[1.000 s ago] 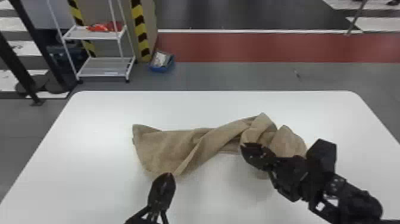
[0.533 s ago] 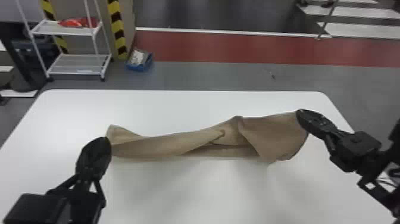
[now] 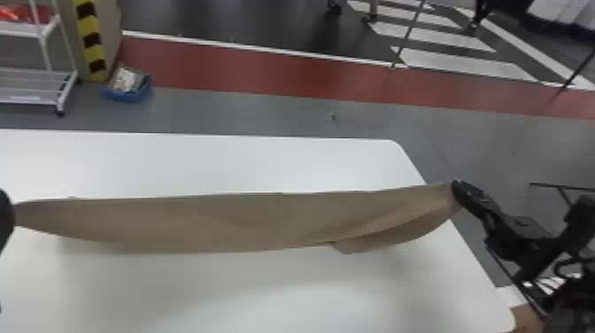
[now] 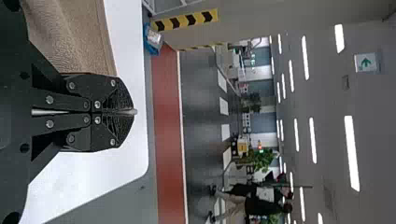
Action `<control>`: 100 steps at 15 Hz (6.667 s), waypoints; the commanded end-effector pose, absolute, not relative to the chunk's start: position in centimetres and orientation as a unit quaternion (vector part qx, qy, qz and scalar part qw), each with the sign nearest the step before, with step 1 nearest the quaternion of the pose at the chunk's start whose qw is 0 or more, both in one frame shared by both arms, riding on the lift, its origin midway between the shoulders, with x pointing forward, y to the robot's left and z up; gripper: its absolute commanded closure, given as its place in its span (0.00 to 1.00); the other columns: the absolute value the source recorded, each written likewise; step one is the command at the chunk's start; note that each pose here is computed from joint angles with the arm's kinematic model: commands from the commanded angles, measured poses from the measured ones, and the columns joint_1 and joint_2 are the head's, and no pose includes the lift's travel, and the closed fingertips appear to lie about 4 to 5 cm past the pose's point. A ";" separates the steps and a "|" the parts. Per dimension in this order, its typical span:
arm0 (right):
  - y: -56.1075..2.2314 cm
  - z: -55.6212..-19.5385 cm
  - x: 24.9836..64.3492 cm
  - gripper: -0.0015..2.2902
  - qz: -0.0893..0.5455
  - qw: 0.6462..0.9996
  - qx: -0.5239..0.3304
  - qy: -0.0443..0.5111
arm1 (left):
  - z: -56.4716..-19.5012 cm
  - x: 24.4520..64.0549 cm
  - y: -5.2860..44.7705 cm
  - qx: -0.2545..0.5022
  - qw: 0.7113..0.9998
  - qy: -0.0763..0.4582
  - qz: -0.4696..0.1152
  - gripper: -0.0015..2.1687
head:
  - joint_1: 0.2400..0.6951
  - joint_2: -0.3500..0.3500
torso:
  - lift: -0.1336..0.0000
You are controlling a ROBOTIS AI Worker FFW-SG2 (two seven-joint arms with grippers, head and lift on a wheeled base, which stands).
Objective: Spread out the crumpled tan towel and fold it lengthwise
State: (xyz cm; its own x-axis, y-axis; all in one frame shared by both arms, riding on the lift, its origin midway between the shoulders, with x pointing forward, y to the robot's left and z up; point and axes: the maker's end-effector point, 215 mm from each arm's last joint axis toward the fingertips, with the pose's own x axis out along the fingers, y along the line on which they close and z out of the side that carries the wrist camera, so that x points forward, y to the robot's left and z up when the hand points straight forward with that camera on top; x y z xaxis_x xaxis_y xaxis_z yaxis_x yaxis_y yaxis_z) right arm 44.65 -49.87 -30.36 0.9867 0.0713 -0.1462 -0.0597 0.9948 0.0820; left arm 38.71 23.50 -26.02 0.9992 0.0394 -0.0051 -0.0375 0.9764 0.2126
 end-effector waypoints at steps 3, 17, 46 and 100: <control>-53.5 -29.9 44.4 0.74 0.011 0.996 0.028 0.079 | -25.3 38.8 25.6 0.110 0.993 0.003 0.034 0.64 | 1.00 0.00 | 0.07; -43.6 -23.7 63.5 0.74 0.115 0.991 -0.002 0.071 | -21.3 56.1 28.1 0.092 0.995 0.010 0.023 0.64 | 0.82 0.22 | 0.07; -51.8 -32.5 46.3 0.74 0.173 0.985 -0.001 0.020 | -37.0 36.8 29.3 0.105 0.956 0.265 0.060 0.64 | 1.00 0.13 | 0.07; -57.0 -33.7 52.9 0.02 0.040 0.993 -0.108 0.027 | -43.2 53.9 21.6 0.005 0.955 0.284 -0.086 0.10 | 1.00 0.00 | 0.07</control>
State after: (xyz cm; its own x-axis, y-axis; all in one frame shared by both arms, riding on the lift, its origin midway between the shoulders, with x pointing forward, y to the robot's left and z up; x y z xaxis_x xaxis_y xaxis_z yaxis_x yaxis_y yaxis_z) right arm 52.87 -56.95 -33.81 0.9952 0.0745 -0.0630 -0.0863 0.9736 -0.2111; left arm 54.00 21.50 -42.75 0.8282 -0.1664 -0.5352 0.1676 0.9847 -0.0468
